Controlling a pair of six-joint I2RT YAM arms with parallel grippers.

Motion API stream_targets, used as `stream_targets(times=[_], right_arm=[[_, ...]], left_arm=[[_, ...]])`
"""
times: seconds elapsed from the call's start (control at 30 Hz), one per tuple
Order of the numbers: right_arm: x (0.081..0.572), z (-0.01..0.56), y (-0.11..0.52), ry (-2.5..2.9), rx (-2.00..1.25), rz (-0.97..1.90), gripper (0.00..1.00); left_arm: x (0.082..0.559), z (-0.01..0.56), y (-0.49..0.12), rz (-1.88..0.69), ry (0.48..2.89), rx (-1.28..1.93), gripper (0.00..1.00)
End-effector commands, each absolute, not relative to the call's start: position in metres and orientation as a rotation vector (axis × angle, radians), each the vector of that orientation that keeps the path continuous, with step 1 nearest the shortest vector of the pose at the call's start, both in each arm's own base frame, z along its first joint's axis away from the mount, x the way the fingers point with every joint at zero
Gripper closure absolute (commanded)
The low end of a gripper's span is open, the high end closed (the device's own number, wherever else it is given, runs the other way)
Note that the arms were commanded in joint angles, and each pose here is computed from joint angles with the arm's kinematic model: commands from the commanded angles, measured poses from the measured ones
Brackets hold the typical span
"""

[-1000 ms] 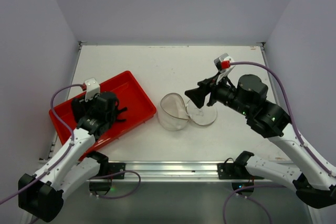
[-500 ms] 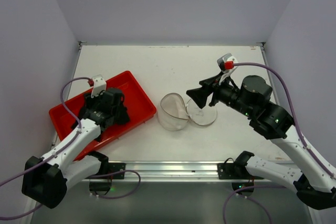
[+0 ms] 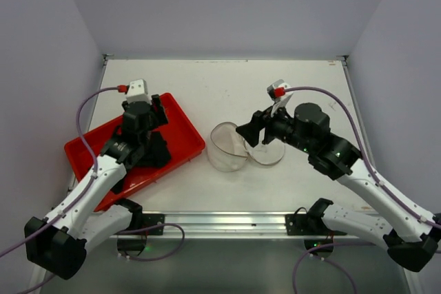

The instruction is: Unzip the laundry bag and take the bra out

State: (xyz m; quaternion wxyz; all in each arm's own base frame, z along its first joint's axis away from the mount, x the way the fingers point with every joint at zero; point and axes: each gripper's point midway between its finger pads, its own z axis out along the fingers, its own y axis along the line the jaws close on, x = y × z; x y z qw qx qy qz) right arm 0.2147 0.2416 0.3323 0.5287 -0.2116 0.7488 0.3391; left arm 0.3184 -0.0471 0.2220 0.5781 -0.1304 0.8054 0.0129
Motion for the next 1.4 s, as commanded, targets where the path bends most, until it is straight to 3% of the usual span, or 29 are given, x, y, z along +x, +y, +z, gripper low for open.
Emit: stream_targets(times=[0.0,0.1,0.3,0.6,0.77,0.97,1.2,1.37], right_arm=[[0.224,0.295,0.257,1.869,-0.498,0.829,0.31],[0.235,0.271,0.257,1.927,-0.475,0.769,0.31],[0.258,0.218,0.249,2.032,-0.343,0.638,0.31],[0.273,0.192,0.232,2.043,-0.234,0.516,0.34],[0.274,0.19,0.227,2.014,-0.208,0.504,0.33],[0.26,0.192,0.273,2.0,-0.394,0.743,0.37],[0.242,0.176,0.309,2.038,-0.57,0.899,0.42],[0.223,0.18,0.307,2.026,-0.64,0.872,0.41]], left_arm=[[0.323,0.218,-0.127,-0.418,1.916,-0.099,0.34],[0.322,0.227,-0.183,-0.643,1.781,0.077,0.3],[0.329,0.216,-0.233,-0.576,1.827,0.276,0.21],[0.308,0.202,-0.261,-0.771,1.769,0.376,0.2],[0.307,0.179,-0.245,-0.688,1.83,0.334,0.2],[0.319,0.161,-0.223,-0.515,1.897,0.256,0.31],[0.324,0.148,-0.21,-0.435,1.914,0.218,0.56],[0.327,0.142,-0.21,-0.414,1.933,0.217,0.59]])
